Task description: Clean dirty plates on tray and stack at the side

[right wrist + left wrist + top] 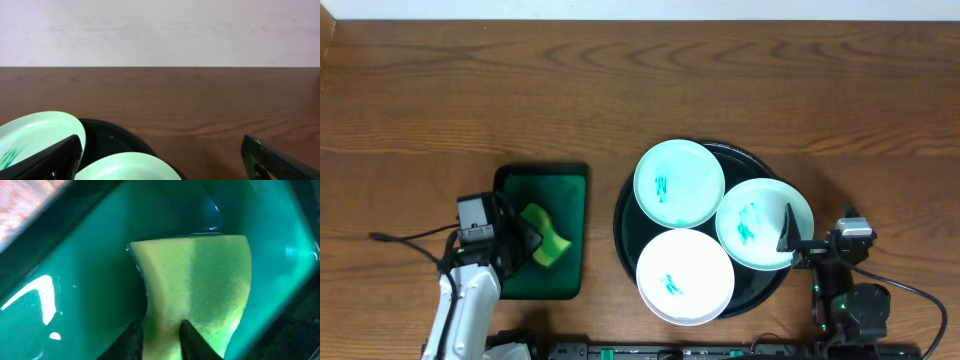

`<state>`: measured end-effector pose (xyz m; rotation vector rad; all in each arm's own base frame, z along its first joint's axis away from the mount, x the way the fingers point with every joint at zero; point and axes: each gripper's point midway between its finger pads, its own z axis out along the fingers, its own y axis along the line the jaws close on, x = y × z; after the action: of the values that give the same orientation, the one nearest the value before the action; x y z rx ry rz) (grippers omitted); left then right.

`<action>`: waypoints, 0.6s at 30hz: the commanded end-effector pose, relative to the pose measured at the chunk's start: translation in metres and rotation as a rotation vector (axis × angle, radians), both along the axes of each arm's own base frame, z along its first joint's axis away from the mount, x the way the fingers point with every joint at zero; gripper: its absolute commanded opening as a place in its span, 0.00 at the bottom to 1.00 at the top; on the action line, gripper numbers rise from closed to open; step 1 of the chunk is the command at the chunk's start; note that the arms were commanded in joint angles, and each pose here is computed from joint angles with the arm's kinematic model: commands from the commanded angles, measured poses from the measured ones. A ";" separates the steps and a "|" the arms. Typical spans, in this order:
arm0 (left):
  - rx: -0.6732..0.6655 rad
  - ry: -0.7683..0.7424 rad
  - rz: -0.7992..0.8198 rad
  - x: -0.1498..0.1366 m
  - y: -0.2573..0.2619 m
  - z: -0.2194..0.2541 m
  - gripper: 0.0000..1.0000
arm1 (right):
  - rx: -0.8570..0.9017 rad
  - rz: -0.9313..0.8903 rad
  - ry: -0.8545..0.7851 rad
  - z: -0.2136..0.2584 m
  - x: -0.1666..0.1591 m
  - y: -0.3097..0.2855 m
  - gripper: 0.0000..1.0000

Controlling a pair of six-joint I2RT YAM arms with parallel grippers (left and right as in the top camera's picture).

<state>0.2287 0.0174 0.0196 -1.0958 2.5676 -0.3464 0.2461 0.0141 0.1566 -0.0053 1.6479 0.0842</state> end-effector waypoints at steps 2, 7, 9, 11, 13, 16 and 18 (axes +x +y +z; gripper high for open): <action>-0.049 0.027 -0.043 -0.002 -0.009 -0.010 0.19 | -0.008 -0.006 0.004 -0.002 0.000 -0.002 0.99; -0.049 0.035 -0.043 -0.003 -0.008 -0.012 0.07 | -0.008 -0.006 0.004 -0.002 0.000 -0.002 0.99; -0.049 0.035 -0.044 -0.003 -0.009 -0.012 0.07 | -0.008 -0.006 0.004 -0.002 0.000 -0.002 0.99; -0.045 0.034 -0.055 -0.003 -0.009 -0.011 0.07 | -0.008 -0.006 0.004 -0.002 0.000 -0.002 0.99; -0.038 0.035 -0.072 -0.003 -0.008 -0.009 0.07 | -0.008 -0.006 0.004 -0.002 0.000 -0.002 0.99; -0.014 0.036 -0.103 -0.001 -0.006 -0.004 0.07 | -0.008 -0.006 0.005 -0.002 0.000 -0.002 0.99; 0.017 0.047 -0.111 -0.001 -0.001 0.001 0.07 | -0.008 -0.006 0.004 -0.002 0.000 -0.002 0.99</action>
<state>0.2231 0.0123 0.0114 -1.0464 2.6526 -0.3636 0.2461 0.0141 0.1565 -0.0053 1.6483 0.0842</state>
